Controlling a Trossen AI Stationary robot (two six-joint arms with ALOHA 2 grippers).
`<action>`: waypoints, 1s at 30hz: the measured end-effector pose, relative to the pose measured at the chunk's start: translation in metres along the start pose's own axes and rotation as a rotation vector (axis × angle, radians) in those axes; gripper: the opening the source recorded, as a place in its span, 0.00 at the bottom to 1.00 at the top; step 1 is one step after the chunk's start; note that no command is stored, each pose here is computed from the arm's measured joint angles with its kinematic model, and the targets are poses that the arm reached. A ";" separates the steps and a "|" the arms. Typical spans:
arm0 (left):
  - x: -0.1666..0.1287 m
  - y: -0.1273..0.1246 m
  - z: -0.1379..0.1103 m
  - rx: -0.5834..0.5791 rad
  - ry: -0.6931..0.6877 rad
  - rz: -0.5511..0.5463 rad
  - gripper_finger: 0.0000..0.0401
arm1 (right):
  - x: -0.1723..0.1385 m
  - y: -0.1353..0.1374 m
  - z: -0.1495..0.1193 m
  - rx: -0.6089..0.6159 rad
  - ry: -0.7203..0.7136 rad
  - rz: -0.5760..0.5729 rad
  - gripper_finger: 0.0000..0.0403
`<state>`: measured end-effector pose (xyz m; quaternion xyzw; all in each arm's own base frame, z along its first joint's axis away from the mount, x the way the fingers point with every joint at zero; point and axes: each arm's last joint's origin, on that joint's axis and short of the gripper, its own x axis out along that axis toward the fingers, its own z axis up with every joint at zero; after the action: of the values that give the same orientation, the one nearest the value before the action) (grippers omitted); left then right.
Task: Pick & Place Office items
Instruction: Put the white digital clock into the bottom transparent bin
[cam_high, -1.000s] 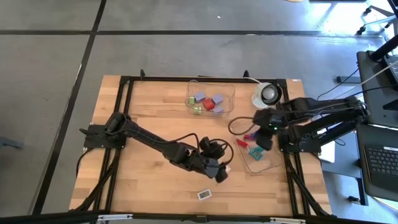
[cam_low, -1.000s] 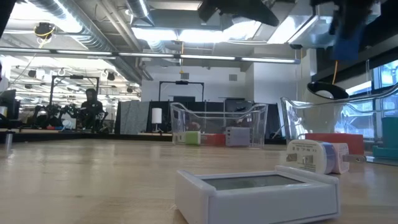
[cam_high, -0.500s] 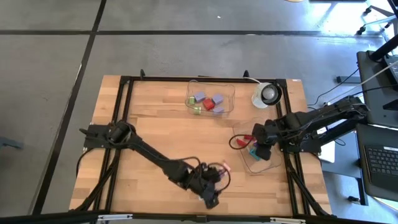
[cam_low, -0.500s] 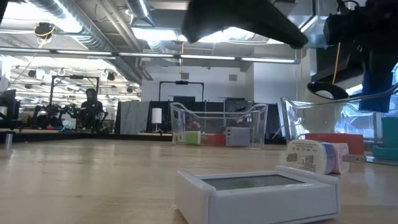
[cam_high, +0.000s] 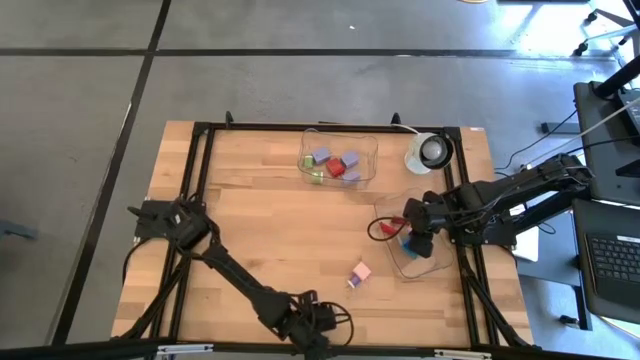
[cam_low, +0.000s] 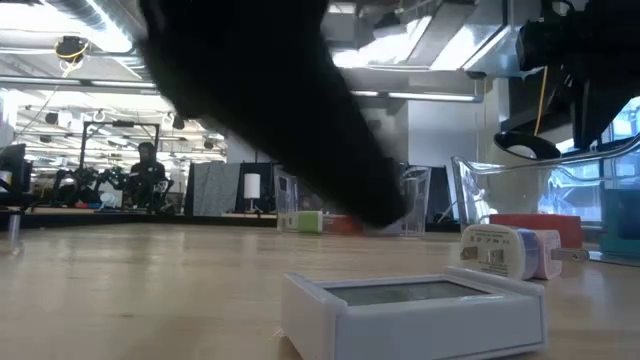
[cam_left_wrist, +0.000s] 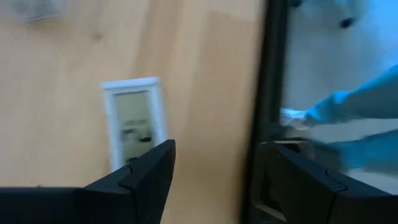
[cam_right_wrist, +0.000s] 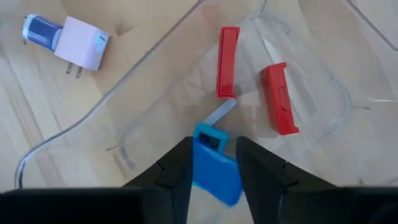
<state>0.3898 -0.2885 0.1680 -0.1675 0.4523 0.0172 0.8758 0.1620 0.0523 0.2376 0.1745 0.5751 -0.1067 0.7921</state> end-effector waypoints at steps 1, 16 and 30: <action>0.001 0.002 -0.001 0.003 0.004 0.025 0.61 | 0.000 0.000 0.000 0.000 -0.001 0.004 0.32; 0.015 0.025 -0.006 0.036 0.011 0.161 0.61 | 0.000 0.004 0.002 0.033 0.010 0.076 0.57; 0.031 0.033 -0.013 0.086 0.004 0.222 0.53 | 0.000 0.004 0.002 0.037 0.009 0.073 0.59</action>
<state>0.3917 -0.2654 0.1270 -0.0786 0.4701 0.0942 0.8741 0.1652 0.0552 0.2388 0.2105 0.5696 -0.0874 0.7897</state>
